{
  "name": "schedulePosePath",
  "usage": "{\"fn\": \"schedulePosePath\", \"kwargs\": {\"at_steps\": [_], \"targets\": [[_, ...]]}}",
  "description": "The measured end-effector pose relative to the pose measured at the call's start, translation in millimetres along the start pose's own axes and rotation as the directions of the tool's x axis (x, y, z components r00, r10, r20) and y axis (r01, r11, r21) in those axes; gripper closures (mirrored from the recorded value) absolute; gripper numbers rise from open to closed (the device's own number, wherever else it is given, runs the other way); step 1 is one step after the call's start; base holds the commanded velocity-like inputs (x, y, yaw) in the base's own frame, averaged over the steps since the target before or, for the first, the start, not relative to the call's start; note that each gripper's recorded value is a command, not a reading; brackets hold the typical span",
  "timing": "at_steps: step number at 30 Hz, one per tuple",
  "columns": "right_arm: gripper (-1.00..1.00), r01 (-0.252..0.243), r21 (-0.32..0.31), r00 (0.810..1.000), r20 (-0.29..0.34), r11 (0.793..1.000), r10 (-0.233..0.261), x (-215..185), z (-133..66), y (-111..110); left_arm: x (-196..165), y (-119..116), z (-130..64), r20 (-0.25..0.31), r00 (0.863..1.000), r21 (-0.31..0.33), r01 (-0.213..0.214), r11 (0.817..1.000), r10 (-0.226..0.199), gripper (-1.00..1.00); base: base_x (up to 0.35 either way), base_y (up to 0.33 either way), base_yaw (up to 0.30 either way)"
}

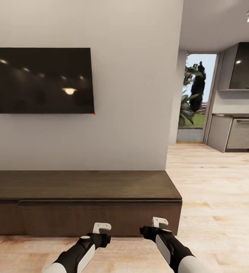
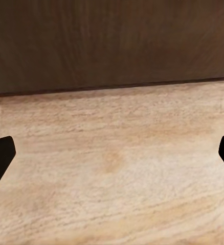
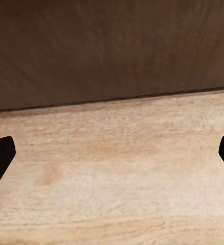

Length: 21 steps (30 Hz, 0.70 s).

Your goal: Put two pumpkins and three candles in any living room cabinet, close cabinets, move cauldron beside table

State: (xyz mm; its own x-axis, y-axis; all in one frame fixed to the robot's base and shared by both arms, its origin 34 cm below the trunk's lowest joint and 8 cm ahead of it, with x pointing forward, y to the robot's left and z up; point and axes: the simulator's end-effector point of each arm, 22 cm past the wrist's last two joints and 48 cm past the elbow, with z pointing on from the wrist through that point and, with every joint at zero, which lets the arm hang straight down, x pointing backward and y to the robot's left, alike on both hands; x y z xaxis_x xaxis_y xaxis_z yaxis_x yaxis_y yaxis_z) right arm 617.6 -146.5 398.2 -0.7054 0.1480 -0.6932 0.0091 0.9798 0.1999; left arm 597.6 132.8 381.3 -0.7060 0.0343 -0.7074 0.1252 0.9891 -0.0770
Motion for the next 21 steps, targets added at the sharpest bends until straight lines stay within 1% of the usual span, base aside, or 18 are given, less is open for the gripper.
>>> {"fn": "schedulePosePath", "kwargs": {"at_steps": [3, 11, 21], "targets": [[-1.00, -0.011, -0.003, 1.000, -0.003, 1.000, 0.011, 0.8, -0.1, 0.0, -0.2, 0.0, -0.1, 0.000, 1.000, 0.000, 0.000, 1.000, 0.000, -1.00, 0.000, 0.000, 0.000], [-1.00, -0.011, -0.008, 1.000, -0.008, 1.000, 0.011, 2.6, 0.1, 1.3, -1.9, 0.3, -0.1, 0.006, 1.000, -0.002, 0.001, 1.000, -0.001, -1.00, 0.000, 0.000, 0.021], [-1.00, 0.005, -0.007, 1.000, -0.018, 1.000, -0.005, 6.9, 1.2, 2.7, -1.8, 2.2, 0.6, 0.010, 1.000, -0.009, 0.005, 1.000, -0.004, -1.00, 0.000, 0.000, 0.233]]}}
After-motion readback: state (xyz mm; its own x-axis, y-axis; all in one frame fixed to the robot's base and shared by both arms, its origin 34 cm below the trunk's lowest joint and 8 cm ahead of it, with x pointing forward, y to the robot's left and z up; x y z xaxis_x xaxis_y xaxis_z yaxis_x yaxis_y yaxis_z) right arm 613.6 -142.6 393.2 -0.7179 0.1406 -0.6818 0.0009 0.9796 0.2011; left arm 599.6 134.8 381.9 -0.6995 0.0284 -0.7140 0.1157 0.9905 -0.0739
